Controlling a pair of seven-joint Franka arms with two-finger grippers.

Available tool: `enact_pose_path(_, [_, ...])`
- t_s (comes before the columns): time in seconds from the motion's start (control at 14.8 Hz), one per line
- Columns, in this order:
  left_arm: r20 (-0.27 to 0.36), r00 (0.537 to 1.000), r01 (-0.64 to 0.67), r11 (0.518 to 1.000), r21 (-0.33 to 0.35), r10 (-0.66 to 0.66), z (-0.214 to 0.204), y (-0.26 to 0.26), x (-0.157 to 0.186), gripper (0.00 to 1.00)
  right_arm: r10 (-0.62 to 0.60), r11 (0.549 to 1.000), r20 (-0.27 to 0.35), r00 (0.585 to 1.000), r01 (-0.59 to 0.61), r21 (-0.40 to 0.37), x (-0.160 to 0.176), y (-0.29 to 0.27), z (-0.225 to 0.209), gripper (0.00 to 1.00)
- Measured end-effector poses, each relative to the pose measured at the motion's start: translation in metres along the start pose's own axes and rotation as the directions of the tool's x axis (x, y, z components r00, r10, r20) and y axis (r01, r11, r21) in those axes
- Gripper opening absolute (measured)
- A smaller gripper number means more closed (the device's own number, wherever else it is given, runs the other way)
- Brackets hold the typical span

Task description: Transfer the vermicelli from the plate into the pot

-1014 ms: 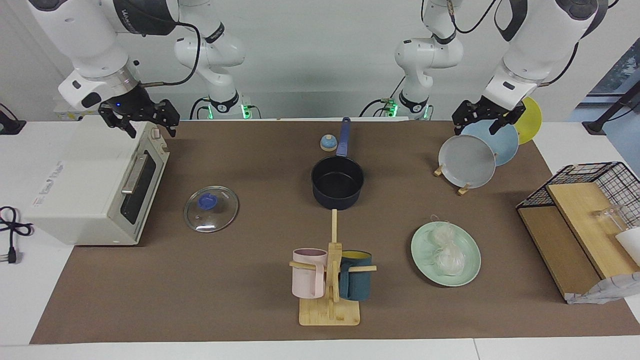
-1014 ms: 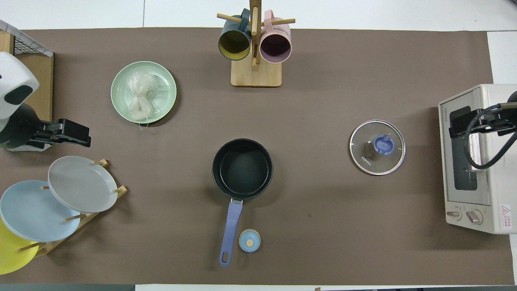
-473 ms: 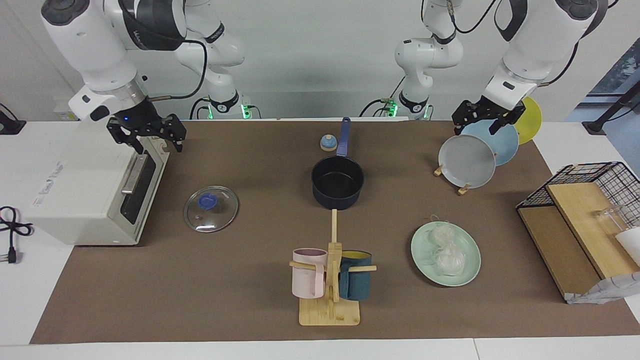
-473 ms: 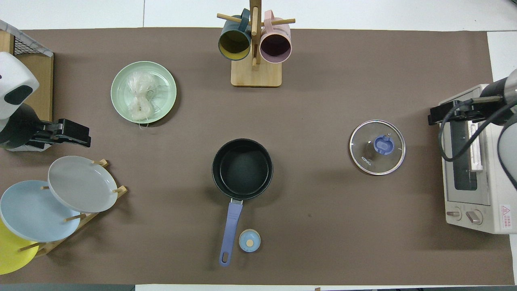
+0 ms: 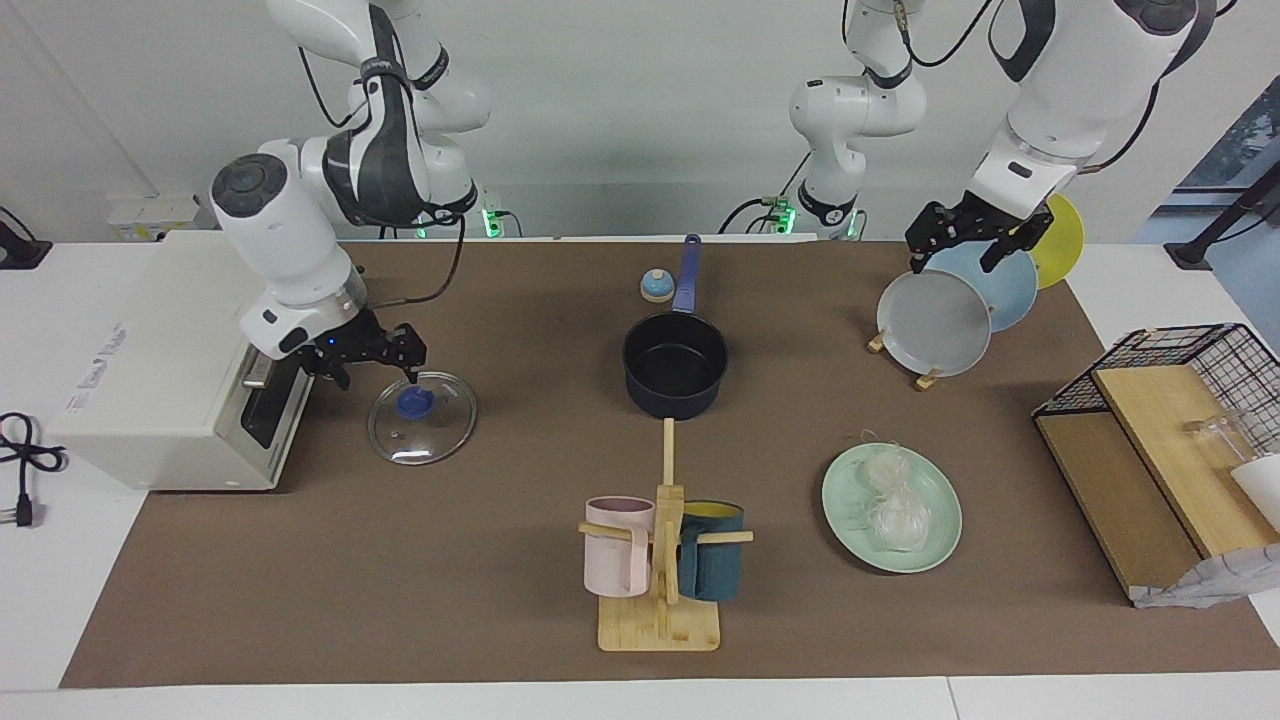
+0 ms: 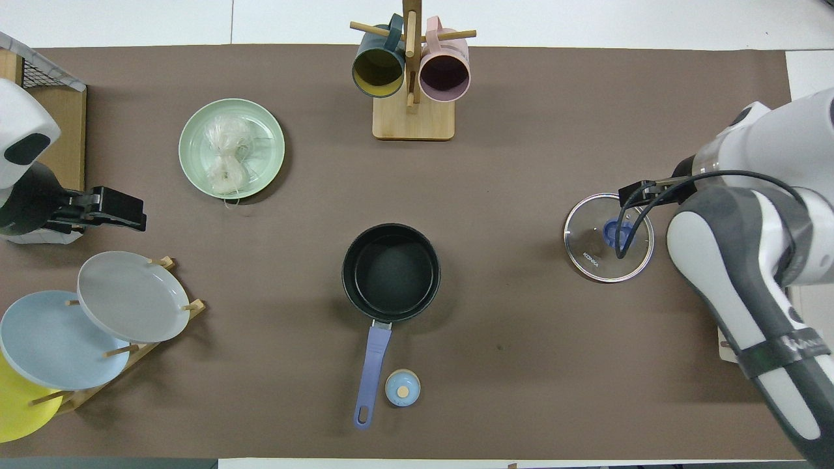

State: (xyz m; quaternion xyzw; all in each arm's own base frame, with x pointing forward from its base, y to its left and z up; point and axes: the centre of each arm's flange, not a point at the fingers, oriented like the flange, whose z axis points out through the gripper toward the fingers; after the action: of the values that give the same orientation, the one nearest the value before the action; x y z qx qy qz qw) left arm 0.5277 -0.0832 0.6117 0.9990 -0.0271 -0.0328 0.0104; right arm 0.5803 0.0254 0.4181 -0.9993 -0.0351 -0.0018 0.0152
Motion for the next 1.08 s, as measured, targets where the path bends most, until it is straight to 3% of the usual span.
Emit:
enact_pose_path(0.27, [-0.001, 1.000, 0.000, 1.000, 0.000, 0.000, 0.000, 0.000, 0.000, 1.00, -0.047, 0.999, -0.011, 0.999, 0.046, -0.004, -0.018, -0.010, 0.054, 1.00])
enact_pose_path(0.68, [-0.019, 1.000, 0.000, 1.000, -0.003, 0.000, 0.003, 0.001, 0.005, 1.00, -0.188, 0.982, -0.024, 0.982, 0.188, -0.010, -0.025, -0.008, 0.071, 1.00])
enact_pose_path(1.08, [-0.035, 0.999, -0.003, 1.000, -0.015, 0.002, 0.070, 0.006, 0.061, 1.00, -0.250, 0.968, 0.005, 0.968, 0.250, -0.006, -0.031, -0.007, 0.097, 1.00])
